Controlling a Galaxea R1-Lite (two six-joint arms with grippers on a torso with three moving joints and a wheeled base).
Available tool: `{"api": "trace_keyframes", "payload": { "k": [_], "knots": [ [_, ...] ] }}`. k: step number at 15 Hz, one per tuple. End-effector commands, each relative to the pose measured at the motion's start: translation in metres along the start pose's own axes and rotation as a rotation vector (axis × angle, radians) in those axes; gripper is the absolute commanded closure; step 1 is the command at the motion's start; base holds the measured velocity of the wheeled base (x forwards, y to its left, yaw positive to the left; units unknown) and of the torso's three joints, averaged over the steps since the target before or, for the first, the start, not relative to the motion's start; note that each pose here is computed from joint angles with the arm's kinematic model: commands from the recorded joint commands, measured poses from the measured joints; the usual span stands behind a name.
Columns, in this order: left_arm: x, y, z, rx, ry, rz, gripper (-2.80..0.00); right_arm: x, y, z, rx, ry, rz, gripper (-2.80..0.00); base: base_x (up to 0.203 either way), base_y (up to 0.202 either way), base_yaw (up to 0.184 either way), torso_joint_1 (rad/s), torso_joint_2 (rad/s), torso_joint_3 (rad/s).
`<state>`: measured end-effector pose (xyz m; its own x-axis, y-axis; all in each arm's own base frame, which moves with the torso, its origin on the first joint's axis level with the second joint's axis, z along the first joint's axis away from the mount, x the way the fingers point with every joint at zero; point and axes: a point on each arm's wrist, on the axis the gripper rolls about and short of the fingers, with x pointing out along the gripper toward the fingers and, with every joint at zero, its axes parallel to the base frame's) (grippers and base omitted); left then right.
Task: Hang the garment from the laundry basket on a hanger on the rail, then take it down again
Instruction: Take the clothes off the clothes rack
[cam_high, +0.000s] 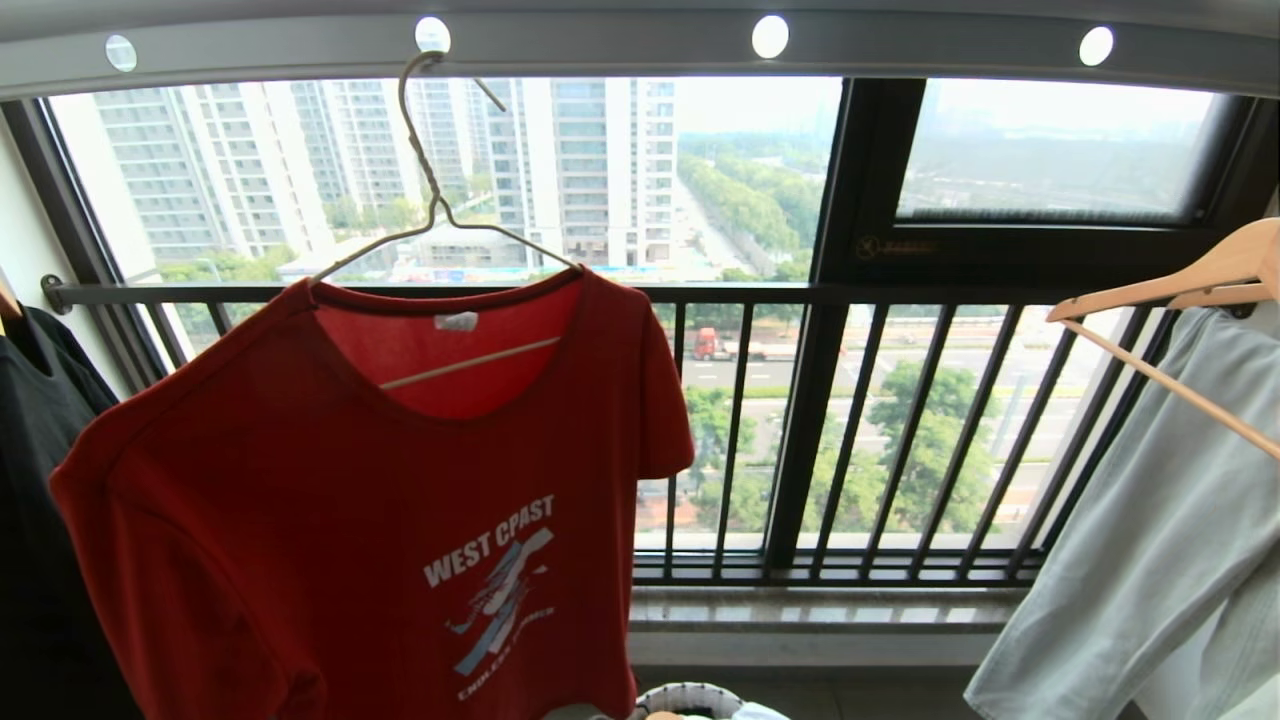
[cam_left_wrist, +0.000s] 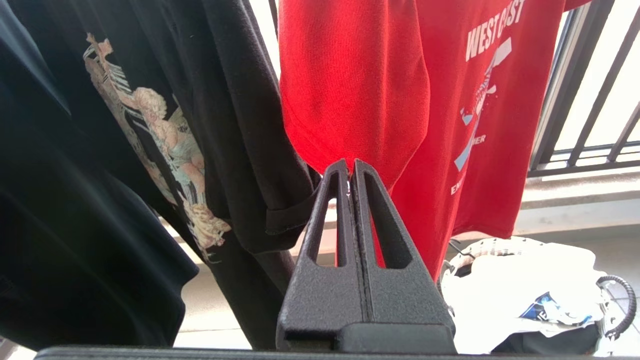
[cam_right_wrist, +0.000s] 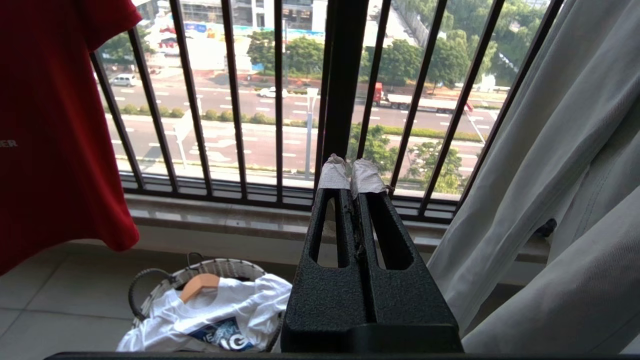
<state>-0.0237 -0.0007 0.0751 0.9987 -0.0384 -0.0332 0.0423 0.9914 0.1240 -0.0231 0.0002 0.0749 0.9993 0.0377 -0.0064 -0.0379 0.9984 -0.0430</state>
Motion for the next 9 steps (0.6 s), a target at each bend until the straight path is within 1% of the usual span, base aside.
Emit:
{"api": "trace_keyframes", "payload": {
  "k": [1, 3, 6, 9],
  "knots": [
    [-0.0002, 0.0003, -0.0005, 0.003, 0.005, 0.02, 0.0, 0.0002, 0.0, 0.0001, 0.0, 0.001, 0.001, 0.0, 0.0, 0.0, 0.0, 0.0, 0.0, 0.0],
    [-0.0004, 0.0003, -0.0006, 0.005, 0.009, 0.019, 0.0, 0.0002, 0.0, 0.0001, 0.002, 0.001, 0.001, 0.0, 0.0, 0.0, 0.0, 0.0, 0.0, 0.0],
    [-0.0001, 0.0003, -0.0007, -0.037, 0.004, 0.018, 0.0, 0.0, -0.0001, 0.0002, 0.006, -0.002, -0.001, 0.0, 0.0, 0.0, 0.0, 0.0, 0.0, 0.0],
    [-0.0001, 0.0004, -0.0007, -0.041, 0.004, 0.02, 0.0, 0.0, -0.0001, 0.0002, 0.006, -0.002, -0.001, 0.0, 0.0, 0.0, 0.0, 0.0, 0.0, 0.0]
  ]
}}
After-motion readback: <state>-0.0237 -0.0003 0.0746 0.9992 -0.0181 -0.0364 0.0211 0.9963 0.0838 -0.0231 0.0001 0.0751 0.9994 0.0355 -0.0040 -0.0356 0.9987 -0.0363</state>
